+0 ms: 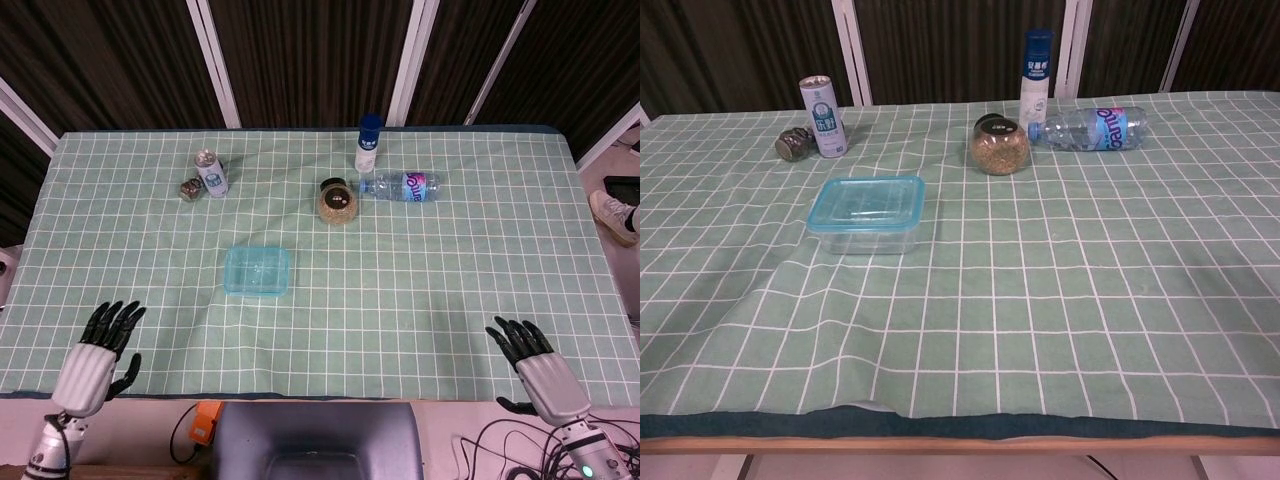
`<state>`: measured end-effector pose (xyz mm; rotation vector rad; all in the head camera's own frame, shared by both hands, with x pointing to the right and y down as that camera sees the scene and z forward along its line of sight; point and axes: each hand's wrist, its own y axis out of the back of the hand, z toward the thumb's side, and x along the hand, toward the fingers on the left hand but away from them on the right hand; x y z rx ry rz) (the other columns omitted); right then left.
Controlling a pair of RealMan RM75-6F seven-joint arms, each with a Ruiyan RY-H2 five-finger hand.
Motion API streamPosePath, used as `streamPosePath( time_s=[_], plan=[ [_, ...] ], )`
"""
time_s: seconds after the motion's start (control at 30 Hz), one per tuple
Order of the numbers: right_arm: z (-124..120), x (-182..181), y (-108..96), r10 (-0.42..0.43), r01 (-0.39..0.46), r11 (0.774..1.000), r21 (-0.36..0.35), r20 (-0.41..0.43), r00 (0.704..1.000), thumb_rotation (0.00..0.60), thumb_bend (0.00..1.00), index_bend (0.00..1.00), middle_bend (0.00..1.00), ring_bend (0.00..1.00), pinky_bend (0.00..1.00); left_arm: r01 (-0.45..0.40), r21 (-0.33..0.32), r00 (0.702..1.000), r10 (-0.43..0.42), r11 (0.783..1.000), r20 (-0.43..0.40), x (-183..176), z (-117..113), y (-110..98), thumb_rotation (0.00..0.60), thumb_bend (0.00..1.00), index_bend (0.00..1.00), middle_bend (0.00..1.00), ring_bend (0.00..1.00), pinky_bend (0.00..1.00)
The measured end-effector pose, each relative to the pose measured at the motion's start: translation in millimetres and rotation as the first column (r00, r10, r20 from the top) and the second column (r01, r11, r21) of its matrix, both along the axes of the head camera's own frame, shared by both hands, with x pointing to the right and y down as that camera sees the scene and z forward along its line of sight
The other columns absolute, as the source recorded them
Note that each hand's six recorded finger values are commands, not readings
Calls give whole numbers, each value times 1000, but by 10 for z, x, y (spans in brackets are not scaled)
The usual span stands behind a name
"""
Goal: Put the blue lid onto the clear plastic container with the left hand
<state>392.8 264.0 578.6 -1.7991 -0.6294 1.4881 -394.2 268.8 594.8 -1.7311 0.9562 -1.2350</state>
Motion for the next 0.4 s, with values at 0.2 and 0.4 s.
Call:
streamPosePath(
  time_s=[0.2,0.4],
  plan=[
    [-34,4,-31,15,-15,999,30,-2,1000,600,217,0,0,0,0,17,-54,998,-14,998,67,-225,76,282,600,510,0,14,1,95],
    [-43,33,-30,19,-19,999,27,-2,1000,600,217,0,0,0,0,27,-38,996,-23,999,87,-228,69,274,600,510,0,6,0,93]
  ],
)
